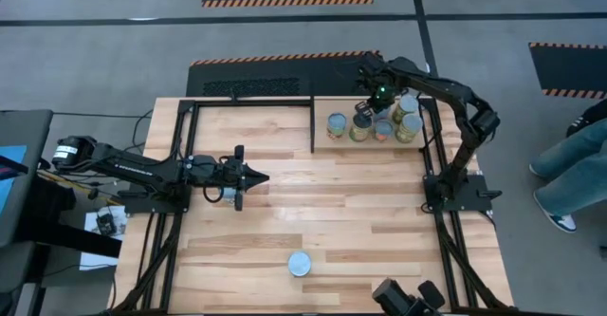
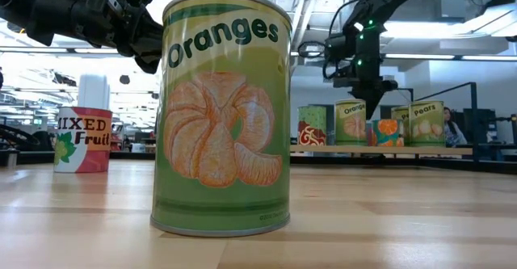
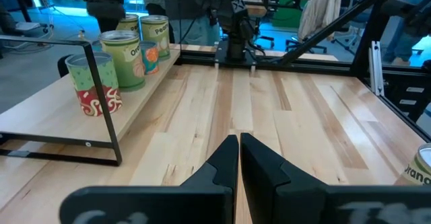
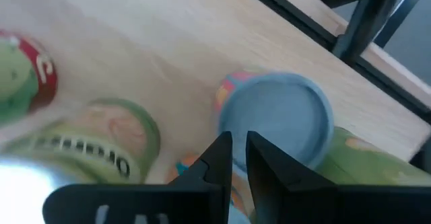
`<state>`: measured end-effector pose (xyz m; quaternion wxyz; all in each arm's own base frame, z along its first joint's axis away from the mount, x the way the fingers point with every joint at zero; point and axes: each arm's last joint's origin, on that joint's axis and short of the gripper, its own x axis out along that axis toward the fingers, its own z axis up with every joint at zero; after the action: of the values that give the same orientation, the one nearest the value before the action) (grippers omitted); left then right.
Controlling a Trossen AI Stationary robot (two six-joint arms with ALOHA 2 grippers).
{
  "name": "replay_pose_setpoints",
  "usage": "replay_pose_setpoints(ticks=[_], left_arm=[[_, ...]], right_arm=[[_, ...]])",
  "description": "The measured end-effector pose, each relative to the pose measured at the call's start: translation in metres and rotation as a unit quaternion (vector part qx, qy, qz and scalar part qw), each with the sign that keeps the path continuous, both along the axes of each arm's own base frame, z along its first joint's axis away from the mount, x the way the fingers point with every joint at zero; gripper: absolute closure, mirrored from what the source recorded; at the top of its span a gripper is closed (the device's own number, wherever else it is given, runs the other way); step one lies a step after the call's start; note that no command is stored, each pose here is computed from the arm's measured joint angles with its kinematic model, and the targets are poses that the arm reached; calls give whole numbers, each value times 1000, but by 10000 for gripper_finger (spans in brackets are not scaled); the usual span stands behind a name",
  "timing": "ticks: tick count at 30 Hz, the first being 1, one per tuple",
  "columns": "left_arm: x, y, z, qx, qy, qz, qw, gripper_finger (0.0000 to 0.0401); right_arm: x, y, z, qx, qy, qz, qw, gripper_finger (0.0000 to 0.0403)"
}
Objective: Pick and place cans onto a shelf
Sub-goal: Put the large canned oranges on the shelf
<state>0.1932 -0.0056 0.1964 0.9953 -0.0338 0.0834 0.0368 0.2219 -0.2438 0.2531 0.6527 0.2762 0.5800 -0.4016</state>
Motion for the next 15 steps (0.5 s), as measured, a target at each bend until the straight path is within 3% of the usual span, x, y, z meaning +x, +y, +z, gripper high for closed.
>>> replay_pose_setpoints(ticks=[8,12,15], left_arm=[[0,0,0,0,0,0,1000,395],[0,0,0,0,0,0,1000,395],[0,0,0,0,1,0,1000,395]], right_arm=[[-21,34,50,-70,17,20,997,370],[-28,61,84,-136,-39,48,989,395],[-29,86,101,-202,-112,91,969,388]])
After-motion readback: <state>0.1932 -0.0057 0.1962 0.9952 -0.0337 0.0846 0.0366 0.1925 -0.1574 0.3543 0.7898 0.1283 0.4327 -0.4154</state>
